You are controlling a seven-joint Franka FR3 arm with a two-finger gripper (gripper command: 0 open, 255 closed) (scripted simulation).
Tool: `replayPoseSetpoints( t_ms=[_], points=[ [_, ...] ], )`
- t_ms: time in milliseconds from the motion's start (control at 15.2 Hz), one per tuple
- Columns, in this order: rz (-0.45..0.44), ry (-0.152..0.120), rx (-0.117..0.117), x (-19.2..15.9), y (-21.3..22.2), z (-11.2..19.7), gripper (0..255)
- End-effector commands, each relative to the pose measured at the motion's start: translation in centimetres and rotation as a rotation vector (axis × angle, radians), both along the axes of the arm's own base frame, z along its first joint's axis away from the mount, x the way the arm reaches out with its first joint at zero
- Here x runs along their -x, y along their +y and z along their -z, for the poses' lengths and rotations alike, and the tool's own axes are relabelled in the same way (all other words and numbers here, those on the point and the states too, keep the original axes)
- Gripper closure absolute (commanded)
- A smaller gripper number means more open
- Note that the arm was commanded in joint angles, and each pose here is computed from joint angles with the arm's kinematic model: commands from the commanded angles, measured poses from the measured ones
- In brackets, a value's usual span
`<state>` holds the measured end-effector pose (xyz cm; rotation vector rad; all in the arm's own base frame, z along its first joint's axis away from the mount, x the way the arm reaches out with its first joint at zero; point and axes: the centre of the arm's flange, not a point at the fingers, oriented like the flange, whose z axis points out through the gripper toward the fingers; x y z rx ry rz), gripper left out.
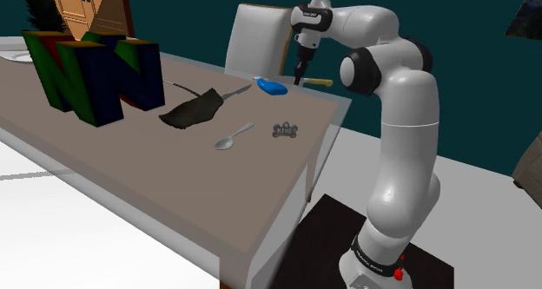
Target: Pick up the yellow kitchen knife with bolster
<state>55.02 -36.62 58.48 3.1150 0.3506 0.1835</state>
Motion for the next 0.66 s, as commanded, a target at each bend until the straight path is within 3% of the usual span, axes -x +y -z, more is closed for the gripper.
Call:
replayPoseSetpoints(
  t_ms=[0,594],
  points=[
    [0.000,0.000,0.000,0.0,0.0,-1.2,255],
    [0.000,0.000,0.000,0.0,0.0,-4.9,255]
  ],
)
